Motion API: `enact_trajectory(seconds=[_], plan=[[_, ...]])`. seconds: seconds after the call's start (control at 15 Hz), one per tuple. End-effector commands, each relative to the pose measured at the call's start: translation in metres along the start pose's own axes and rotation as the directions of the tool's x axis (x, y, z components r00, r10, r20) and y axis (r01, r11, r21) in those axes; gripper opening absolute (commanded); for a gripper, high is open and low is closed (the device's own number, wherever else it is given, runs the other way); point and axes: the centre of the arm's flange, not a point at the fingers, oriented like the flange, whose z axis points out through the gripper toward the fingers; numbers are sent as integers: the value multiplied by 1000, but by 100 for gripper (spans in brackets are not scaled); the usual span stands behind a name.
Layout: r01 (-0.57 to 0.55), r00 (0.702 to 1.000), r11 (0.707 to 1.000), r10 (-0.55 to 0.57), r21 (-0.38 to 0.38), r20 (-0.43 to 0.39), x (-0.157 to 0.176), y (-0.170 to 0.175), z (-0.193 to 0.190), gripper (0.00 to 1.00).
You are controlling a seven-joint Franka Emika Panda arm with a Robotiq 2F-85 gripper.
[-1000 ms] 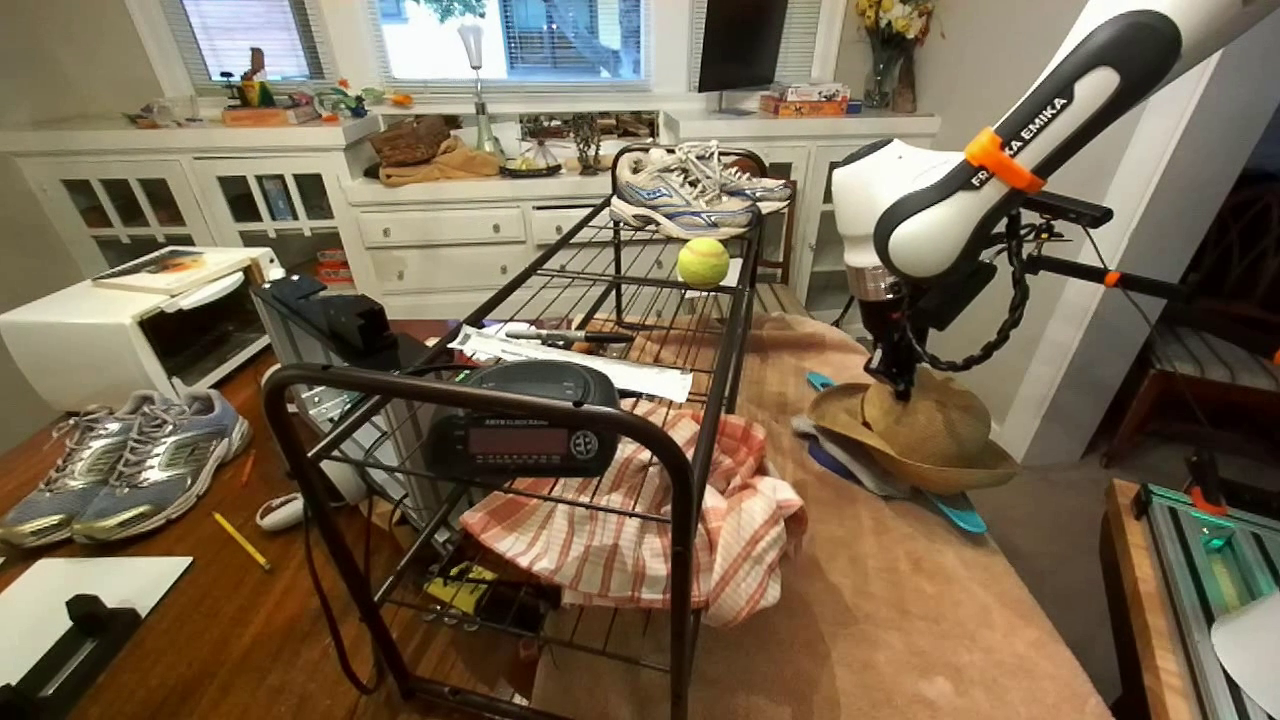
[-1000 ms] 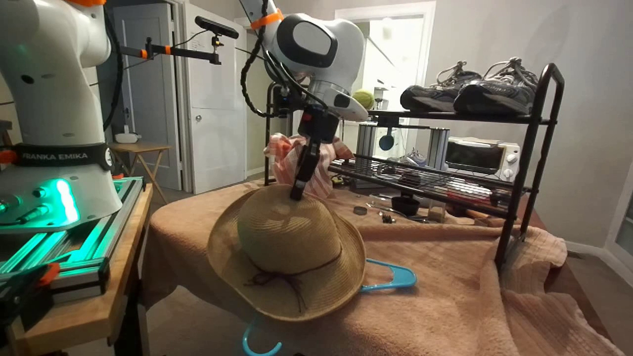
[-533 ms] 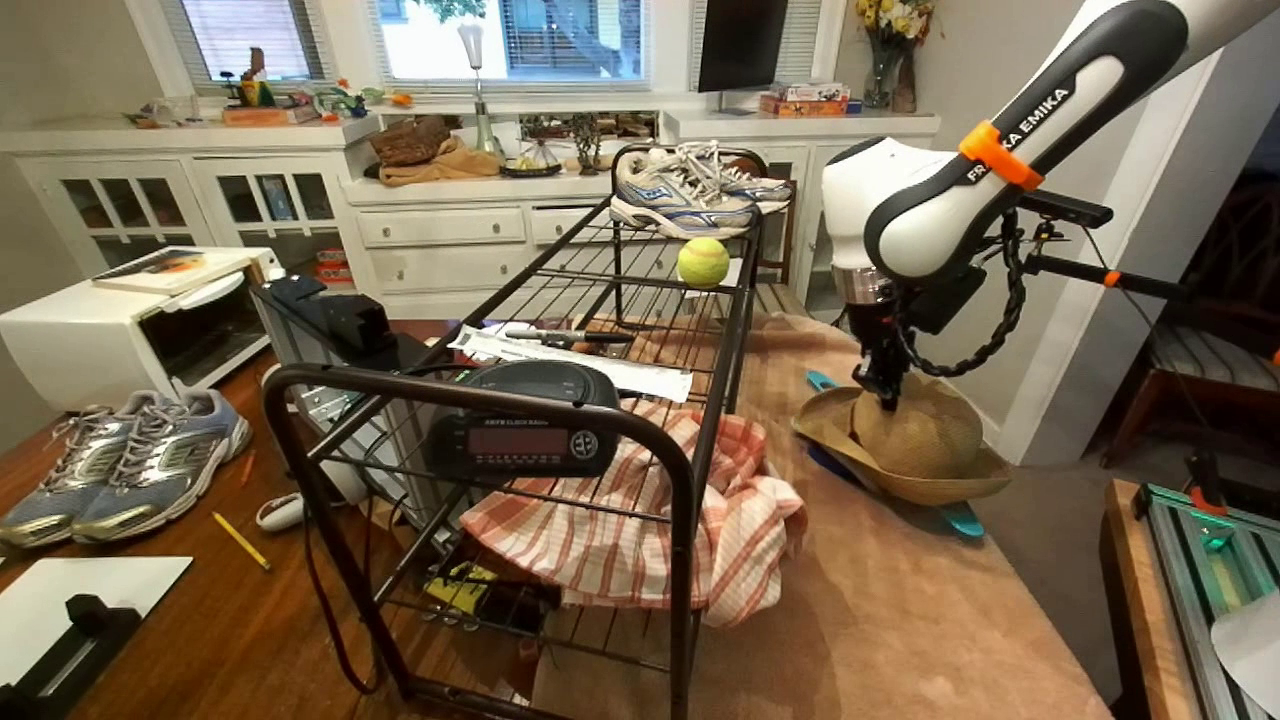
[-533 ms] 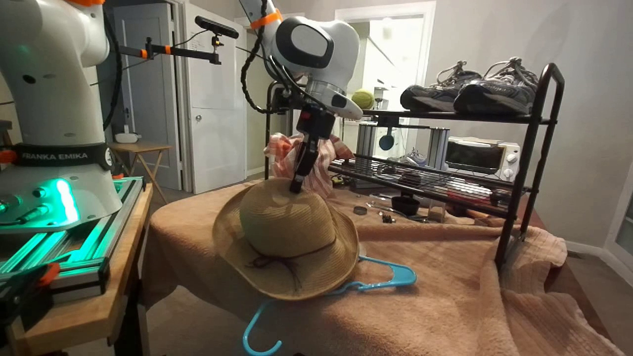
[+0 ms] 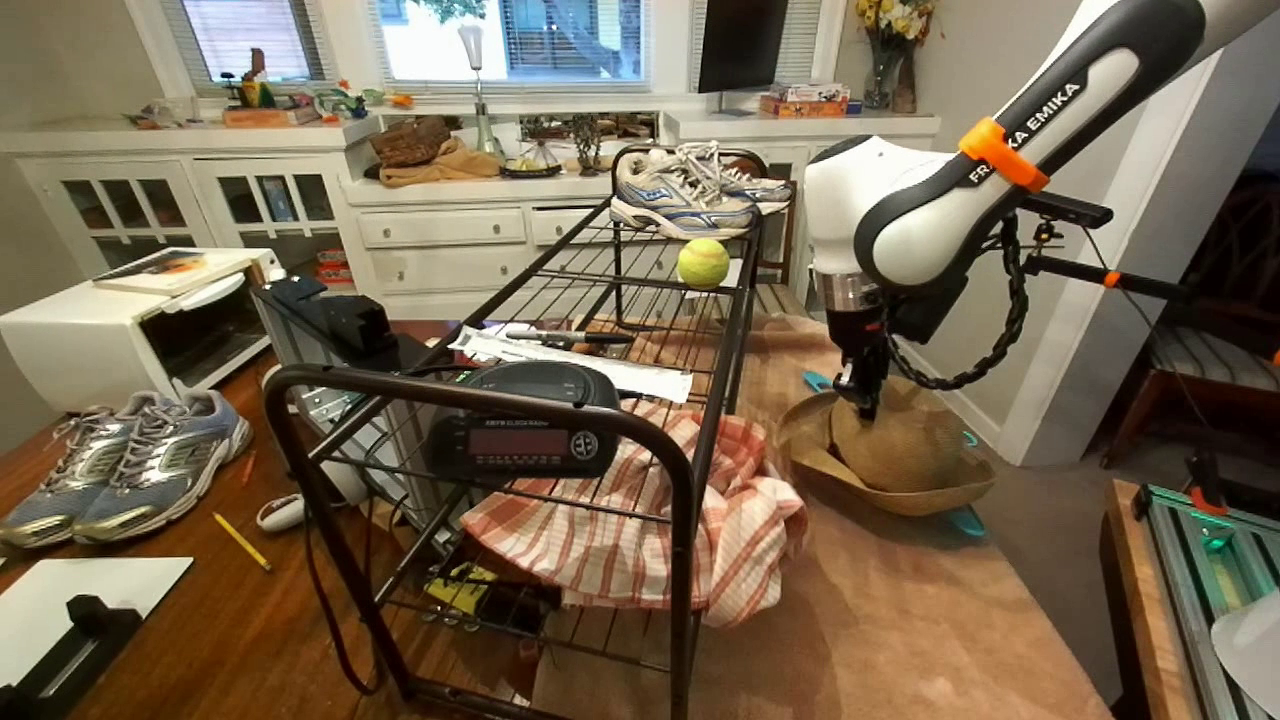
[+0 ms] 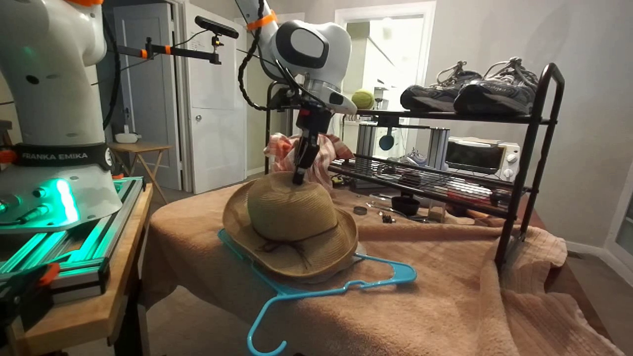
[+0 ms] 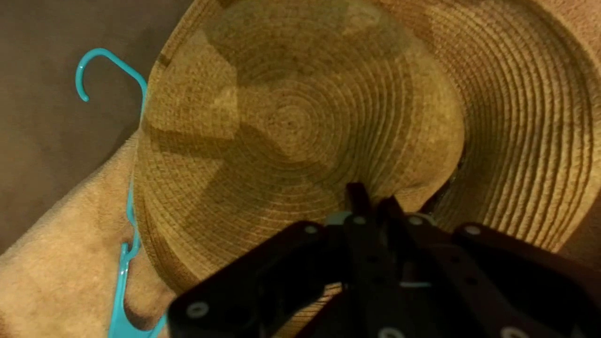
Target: Put the brown hat on top of the blue hanger.
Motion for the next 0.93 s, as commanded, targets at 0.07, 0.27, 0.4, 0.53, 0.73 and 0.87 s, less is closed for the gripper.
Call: enact_trajectory(seconds=[0.07, 0.27, 0.4, 0.53, 0.73, 0.87], plan=[[17, 998, 999, -19, -31, -63, -12, -6, -12, 47], [-2, 995, 998, -5, -66, -104, -20, 9, -25, 68], [-26, 989, 996, 13, -88, -145, -27, 22, -38, 84], [-53, 984, 993, 33, -109, -177, -35, 35, -52, 98], [-82, 980, 992, 62, -99, -190, -54, 48, -79, 100], [-91, 981, 992, 76, -83, -179, -69, 54, -98, 100]])
